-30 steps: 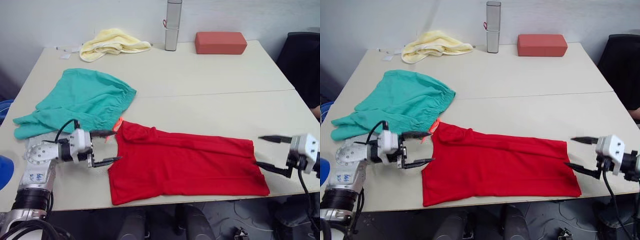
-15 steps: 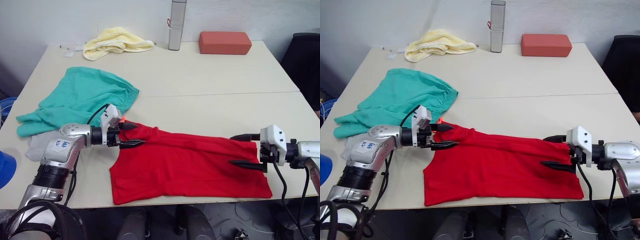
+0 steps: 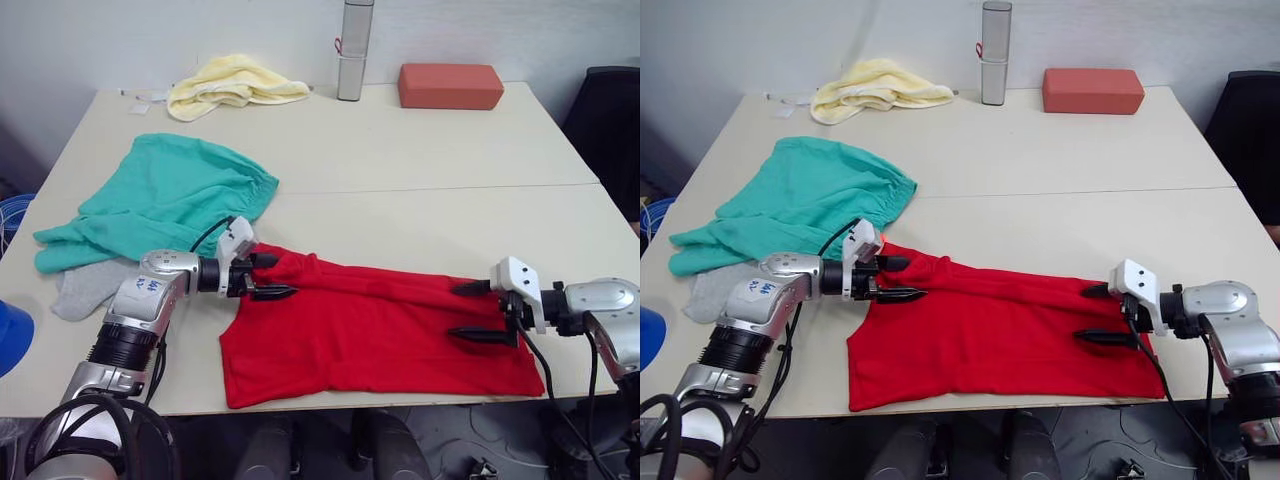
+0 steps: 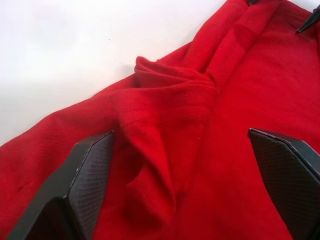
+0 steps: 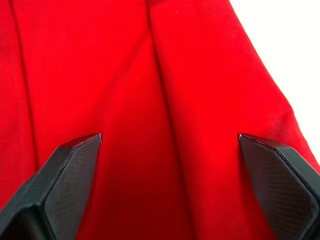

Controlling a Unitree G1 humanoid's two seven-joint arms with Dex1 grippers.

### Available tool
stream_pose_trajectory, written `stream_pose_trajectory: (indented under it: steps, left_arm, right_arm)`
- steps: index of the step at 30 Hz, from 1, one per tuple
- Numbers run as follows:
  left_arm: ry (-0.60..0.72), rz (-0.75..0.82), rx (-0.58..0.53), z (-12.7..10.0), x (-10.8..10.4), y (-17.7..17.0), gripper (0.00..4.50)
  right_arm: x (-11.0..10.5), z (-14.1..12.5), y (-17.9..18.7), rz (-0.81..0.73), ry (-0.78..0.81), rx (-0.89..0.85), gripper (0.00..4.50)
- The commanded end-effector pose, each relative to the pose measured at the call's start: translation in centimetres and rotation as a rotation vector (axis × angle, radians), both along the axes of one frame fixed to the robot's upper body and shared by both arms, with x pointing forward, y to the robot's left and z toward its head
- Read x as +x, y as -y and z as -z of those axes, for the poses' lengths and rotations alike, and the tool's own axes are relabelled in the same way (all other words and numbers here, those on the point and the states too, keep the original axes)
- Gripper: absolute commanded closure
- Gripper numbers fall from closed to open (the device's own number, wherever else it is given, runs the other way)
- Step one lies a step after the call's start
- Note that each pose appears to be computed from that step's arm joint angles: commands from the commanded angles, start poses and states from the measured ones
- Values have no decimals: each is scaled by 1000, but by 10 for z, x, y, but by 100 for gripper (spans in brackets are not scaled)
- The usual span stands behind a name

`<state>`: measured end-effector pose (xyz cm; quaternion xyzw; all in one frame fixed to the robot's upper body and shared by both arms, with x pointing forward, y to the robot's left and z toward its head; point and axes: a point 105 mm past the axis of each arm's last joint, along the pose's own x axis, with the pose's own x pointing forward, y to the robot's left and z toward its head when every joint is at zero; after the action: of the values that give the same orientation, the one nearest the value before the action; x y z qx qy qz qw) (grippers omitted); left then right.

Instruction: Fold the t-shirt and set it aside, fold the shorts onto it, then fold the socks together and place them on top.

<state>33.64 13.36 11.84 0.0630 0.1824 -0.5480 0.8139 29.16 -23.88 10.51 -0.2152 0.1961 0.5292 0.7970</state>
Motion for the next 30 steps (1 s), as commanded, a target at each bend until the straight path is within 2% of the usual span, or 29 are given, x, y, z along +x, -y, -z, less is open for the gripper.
stream_pose_trajectory:
  steps: [1,4,7,13,19,24,30]
  left_arm:
    - [10,24,-2,-4,-2,3,4]
    - [-3,30,-8,-4,-3,3,4]
    - [-16,43,-18,-3,-5,5,65]
    - [11,55,-25,-5,-6,3,253]
    - [101,107,-47,-11,-13,1,446]
    - [217,229,-38,-9,-30,-6,449]
    - [428,327,64,4,-41,-24,449]
  right_arm:
    - [1,2,-1,12,-22,4,5]
    - [-2,0,-6,-11,-41,33,5]
    - [-8,-4,-11,-41,-67,67,0]
    - [-18,-11,-12,-72,-80,69,0]
    - [-25,-13,-4,-50,-64,56,0]
    - [-29,-11,4,-8,-60,51,0]
    - [-33,-7,12,27,-53,39,0]
